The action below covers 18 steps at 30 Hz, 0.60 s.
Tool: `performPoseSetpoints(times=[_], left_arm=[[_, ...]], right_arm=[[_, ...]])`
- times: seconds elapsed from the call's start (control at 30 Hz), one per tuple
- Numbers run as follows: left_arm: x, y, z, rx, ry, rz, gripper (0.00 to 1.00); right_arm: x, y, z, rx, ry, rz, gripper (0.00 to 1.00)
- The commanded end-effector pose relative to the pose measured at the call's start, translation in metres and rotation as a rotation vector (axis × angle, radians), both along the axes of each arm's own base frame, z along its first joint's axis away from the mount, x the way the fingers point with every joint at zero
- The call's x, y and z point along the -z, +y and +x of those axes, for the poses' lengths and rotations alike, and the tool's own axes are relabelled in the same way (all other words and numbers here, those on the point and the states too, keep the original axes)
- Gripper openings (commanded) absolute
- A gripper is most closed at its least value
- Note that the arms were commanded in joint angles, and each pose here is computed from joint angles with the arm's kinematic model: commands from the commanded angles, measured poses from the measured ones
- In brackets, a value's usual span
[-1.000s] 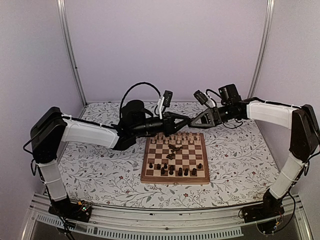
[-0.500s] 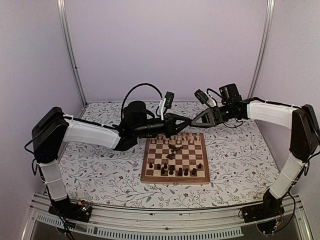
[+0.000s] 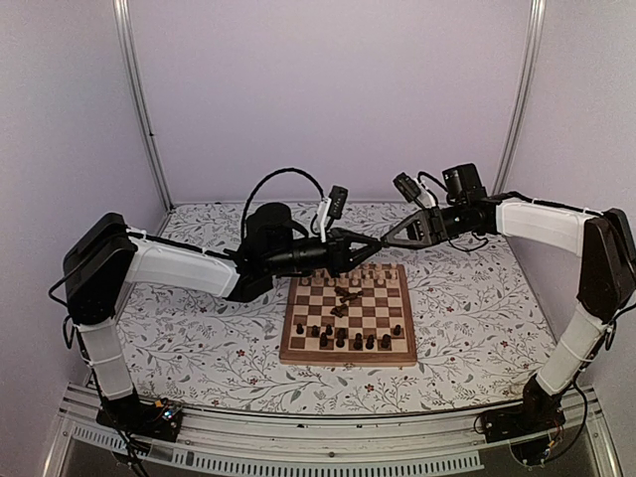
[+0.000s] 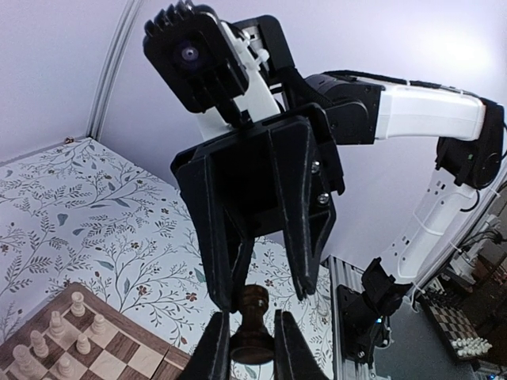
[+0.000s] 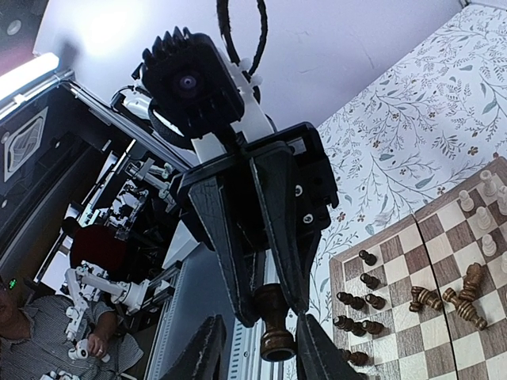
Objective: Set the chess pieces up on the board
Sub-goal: Place the chess piece on the chessboard.
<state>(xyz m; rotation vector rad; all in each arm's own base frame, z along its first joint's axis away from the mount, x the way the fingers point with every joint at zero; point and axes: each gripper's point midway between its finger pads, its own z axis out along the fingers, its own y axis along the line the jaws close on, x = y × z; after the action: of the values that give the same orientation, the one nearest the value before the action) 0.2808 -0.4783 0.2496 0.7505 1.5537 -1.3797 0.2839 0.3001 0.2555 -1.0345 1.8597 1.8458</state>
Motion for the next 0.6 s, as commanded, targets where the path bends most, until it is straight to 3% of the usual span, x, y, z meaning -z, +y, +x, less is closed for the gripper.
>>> performPoseSetpoints(times=[0.0, 0.3, 0.57], left_arm=[[-0.005, -0.004, -0.003, 0.0, -0.021, 0.0, 0.1], [-0.017, 0.001, -0.004, -0.013, -0.037, -0.045, 0.1], [-0.009, -0.004, -0.001, -0.009, -0.02, -0.029, 0.1]], right_arm=[[-0.014, -0.003, -0.004, -0.007, -0.044, 0.026, 0.31], [-0.002, -0.003, 0.0, 0.025, -0.036, -0.007, 0.35], [0.0, -0.002, 0.001, 0.022, -0.036, -0.006, 0.28]])
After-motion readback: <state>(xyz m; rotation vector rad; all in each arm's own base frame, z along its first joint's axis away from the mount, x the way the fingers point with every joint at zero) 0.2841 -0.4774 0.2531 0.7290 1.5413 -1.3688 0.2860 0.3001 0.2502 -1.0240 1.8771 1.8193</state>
